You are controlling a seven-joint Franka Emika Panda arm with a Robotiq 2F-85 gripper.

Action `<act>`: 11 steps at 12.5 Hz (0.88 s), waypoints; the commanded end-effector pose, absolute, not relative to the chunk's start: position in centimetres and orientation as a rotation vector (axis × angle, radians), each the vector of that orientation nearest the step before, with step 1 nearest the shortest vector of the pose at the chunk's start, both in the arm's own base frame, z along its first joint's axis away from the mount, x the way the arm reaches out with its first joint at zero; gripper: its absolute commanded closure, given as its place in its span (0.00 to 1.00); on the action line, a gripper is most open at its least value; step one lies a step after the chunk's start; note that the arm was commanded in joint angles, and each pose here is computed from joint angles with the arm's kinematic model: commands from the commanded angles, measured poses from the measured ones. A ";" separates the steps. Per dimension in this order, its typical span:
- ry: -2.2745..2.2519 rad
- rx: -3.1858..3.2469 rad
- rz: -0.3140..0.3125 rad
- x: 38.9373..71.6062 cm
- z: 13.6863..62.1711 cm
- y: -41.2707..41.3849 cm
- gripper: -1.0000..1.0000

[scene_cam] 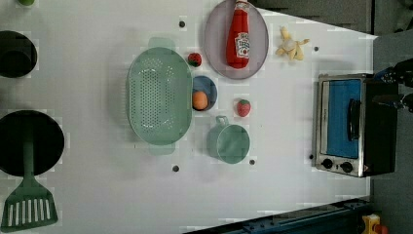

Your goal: Flap open oven.

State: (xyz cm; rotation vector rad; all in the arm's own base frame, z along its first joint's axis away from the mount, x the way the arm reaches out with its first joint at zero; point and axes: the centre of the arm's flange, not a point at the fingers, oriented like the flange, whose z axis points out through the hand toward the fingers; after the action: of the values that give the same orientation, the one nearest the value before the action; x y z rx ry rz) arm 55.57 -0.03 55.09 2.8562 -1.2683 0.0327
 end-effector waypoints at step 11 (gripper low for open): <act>-1.348 2.837 0.042 45.9 59.3 -4.5 0.43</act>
State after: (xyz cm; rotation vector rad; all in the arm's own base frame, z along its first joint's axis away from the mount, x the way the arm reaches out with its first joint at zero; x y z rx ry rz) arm 45.53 -5.38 60.31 2.8128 -1.4210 0.0680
